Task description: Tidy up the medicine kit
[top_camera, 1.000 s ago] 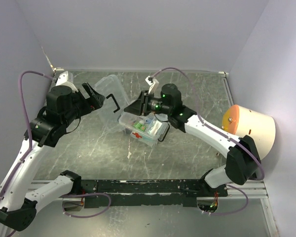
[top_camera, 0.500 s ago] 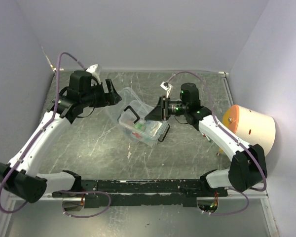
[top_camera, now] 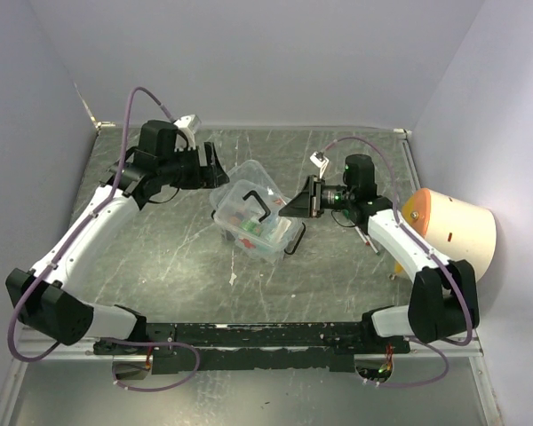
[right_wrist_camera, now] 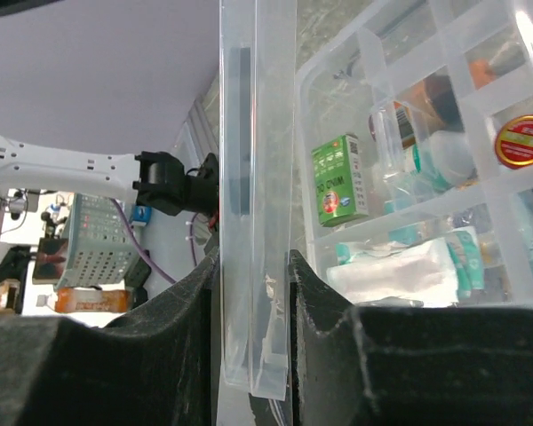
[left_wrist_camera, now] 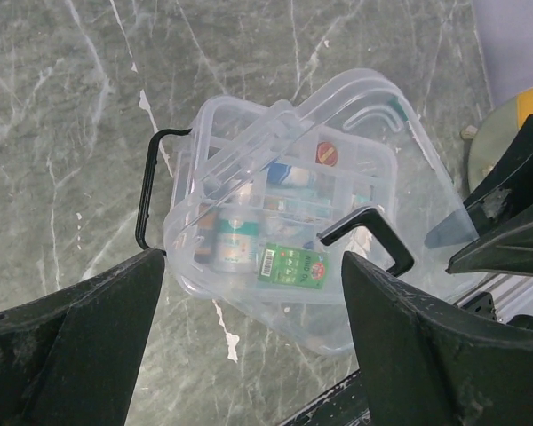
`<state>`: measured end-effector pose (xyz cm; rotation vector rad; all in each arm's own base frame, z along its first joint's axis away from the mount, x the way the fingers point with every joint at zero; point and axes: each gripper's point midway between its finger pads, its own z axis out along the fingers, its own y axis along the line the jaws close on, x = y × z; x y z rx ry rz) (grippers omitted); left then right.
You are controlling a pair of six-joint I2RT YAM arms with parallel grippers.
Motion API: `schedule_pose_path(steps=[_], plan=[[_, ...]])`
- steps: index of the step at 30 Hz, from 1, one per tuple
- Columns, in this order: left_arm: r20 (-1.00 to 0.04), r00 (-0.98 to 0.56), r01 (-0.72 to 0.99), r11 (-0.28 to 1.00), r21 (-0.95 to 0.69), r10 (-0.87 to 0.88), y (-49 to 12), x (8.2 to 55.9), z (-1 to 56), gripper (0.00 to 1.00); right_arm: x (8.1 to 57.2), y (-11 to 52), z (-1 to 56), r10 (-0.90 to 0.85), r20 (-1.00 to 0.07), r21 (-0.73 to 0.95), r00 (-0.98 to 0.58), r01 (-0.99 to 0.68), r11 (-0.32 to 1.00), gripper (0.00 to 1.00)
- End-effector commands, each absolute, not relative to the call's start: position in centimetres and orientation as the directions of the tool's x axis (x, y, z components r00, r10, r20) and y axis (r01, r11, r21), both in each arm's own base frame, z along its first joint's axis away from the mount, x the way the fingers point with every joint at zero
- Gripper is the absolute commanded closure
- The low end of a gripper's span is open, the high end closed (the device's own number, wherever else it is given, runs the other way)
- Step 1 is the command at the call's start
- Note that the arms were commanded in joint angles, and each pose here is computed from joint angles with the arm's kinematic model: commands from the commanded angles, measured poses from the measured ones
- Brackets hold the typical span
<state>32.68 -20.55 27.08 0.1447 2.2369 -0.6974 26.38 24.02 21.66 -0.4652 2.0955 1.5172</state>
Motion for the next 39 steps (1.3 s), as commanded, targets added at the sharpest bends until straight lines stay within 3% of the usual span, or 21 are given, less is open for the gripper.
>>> schedule_pose_path(steps=[1, 11, 21, 28, 39], plan=[[-0.712, -0.695, 0.317, 0.845, -0.430, -0.101, -21.0, 34.0, 25.5, 0.09, 27.8, 23.3, 21.3, 0.050, -0.552, 0.798, -0.833, -0.510, 0.321, 0.85], [-0.617, -0.786, 0.263, 0.888, -0.378, -0.029, -21.2, 35.8, 20.1, 0.11, 30.4, 21.4, 19.0, 0.128, -0.477, 0.839, -0.870, -0.407, 0.360, 0.75], [-0.607, -0.793, 0.212, 0.910, -0.357, -0.053, -20.5, 36.7, 18.0, 0.12, 31.1, 20.8, 17.7, 0.141, -0.448, 0.835, -0.883, -0.357, 0.419, 0.65], [-0.607, -0.793, 0.227, 0.900, -0.372, -0.051, -20.8, 36.4, 17.5, 0.12, 32.0, 20.3, 17.9, 0.176, -0.480, 0.809, -0.859, -0.356, 0.469, 0.52], [-0.561, -0.827, 0.218, 0.892, -0.395, -0.046, -21.2, 35.8, 16.1, 0.16, 33.1, 18.3, 18.3, 0.210, -0.545, 0.716, -0.812, -0.320, 0.621, 0.46]])
